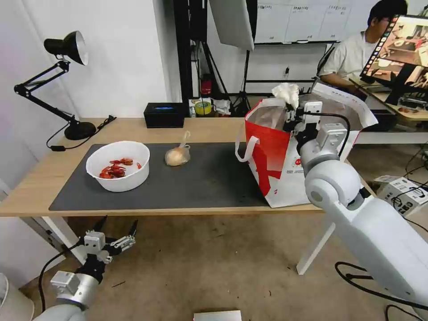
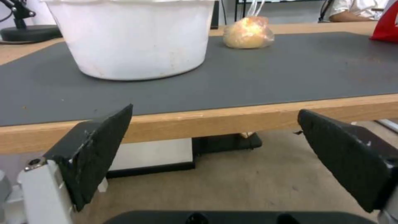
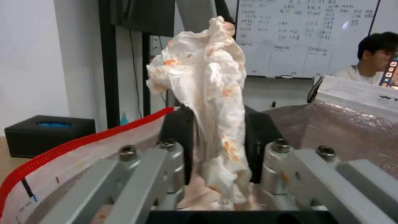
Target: Pick up the trash from the table and place it into the takeout bag.
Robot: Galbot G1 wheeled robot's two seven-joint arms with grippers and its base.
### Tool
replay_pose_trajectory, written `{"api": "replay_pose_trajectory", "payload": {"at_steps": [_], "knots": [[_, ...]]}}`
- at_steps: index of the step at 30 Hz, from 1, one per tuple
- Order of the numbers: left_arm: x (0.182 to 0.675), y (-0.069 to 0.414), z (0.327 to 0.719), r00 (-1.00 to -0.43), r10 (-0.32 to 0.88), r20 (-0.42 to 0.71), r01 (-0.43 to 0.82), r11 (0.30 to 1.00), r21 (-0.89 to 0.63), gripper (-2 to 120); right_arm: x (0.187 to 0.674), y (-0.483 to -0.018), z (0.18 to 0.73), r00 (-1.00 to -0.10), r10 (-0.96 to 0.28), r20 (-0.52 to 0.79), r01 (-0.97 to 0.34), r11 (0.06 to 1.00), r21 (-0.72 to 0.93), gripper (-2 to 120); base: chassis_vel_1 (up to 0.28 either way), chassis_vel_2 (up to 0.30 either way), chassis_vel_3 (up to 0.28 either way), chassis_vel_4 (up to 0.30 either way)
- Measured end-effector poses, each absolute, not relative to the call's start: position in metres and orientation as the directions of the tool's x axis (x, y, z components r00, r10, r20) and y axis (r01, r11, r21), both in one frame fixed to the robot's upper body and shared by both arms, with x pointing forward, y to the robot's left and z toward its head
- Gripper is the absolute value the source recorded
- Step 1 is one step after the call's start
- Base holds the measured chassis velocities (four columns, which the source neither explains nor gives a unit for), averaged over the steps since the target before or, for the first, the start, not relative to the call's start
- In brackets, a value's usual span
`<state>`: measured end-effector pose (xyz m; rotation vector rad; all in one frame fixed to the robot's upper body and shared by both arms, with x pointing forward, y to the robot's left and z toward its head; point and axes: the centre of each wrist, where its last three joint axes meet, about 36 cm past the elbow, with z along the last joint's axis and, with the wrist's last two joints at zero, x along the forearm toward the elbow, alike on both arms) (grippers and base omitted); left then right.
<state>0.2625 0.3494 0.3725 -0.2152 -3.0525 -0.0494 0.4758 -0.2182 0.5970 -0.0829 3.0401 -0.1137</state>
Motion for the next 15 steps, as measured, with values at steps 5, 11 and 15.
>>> {"api": "replay_pose_trajectory", "payload": {"at_steps": [5,11,15], "knots": [[0.2593,0.3496,0.3698,-0.987,0.138,0.088,0.141,0.990,0.029,100,0.4787,-0.2141,0.5987,-0.993,-0.064,-0.095,-0.056,0.995,-0.078,49,0.000,0.000,0.000,0.000],[0.2591,0.3508,0.3718,-0.987,0.138,0.083,0.141,0.989,0.035,100,0.4787,-0.2114,0.5977,-0.994,-0.066,-0.091,-0.060,0.995,-0.076,69,0.000,0.000,0.000,0.000],[0.2595,0.3520,0.3738,-0.987,0.138,0.080,0.142,0.989,0.038,100,0.4789,-0.2109,0.5984,-0.994,-0.066,-0.092,-0.059,0.995,-0.076,85,0.000,0.000,0.000,0.000]]}}
